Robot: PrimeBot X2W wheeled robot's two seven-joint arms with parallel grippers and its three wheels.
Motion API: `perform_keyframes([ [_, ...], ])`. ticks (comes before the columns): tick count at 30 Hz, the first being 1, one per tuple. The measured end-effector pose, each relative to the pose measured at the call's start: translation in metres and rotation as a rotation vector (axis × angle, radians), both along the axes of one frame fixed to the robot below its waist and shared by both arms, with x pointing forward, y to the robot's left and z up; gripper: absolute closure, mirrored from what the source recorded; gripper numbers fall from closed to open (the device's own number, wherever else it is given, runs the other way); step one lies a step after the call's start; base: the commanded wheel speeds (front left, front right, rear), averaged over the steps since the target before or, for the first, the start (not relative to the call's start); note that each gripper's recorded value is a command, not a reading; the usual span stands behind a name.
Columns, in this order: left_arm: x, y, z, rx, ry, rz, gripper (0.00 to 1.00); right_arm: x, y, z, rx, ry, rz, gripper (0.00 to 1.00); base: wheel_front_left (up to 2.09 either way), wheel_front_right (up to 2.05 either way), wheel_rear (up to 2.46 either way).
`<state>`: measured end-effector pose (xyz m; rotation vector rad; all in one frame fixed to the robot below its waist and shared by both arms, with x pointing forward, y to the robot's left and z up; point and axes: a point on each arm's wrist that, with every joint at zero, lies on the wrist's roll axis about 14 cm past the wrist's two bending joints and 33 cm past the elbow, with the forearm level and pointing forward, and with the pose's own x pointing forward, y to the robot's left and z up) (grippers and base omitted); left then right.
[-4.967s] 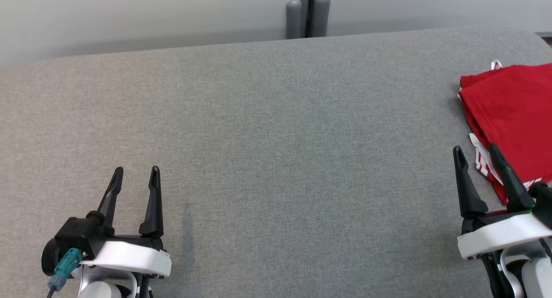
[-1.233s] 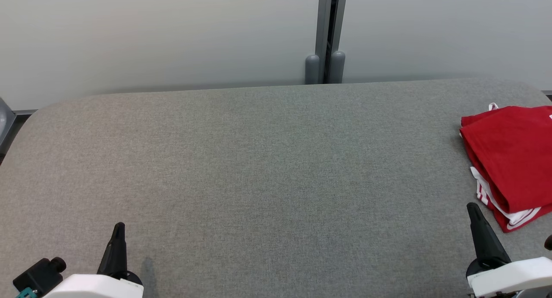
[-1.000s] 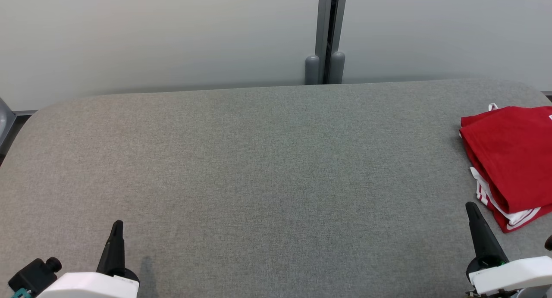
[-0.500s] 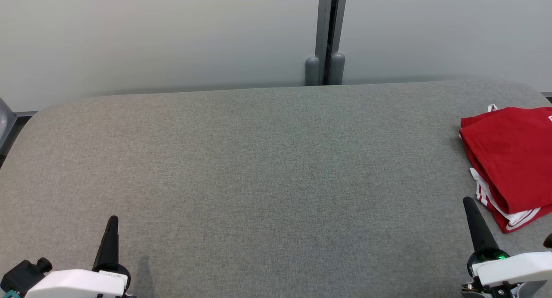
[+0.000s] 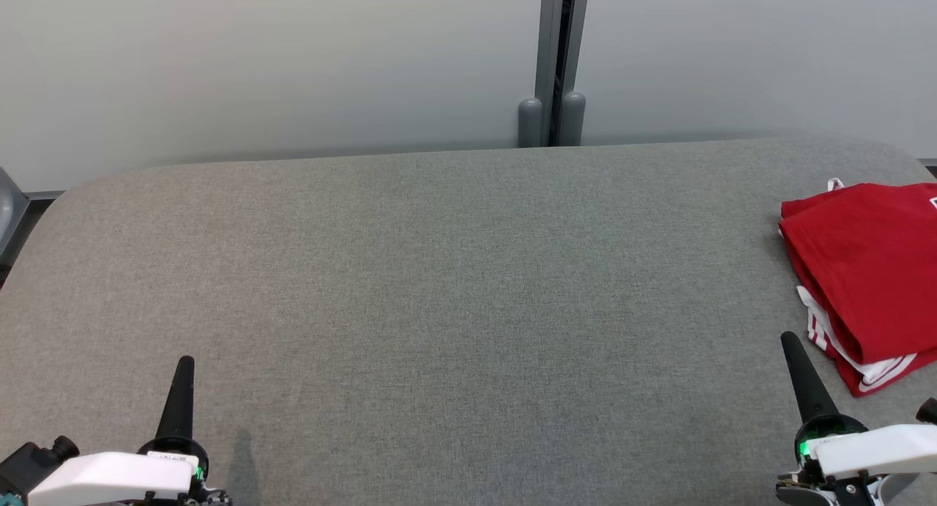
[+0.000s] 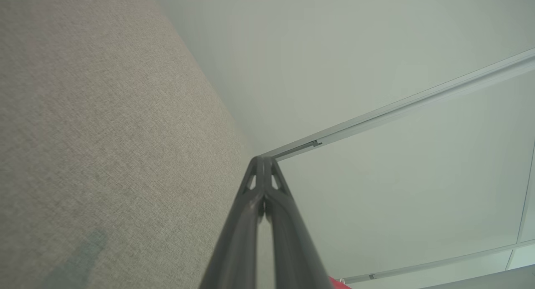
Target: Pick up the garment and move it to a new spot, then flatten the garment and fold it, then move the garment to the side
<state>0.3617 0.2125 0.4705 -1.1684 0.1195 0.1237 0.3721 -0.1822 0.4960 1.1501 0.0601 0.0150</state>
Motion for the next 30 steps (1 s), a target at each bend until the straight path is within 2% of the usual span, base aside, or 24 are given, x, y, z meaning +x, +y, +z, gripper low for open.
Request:
perform_keyframes([
  [30, 0.004, 0.006, 0.016, -0.234, -0.082, 0.022, 1.00, 0.007, 0.003, 0.006, 0.247, -0.013, -0.011, 1.00, 0.00, 0.00, 0.00],
])
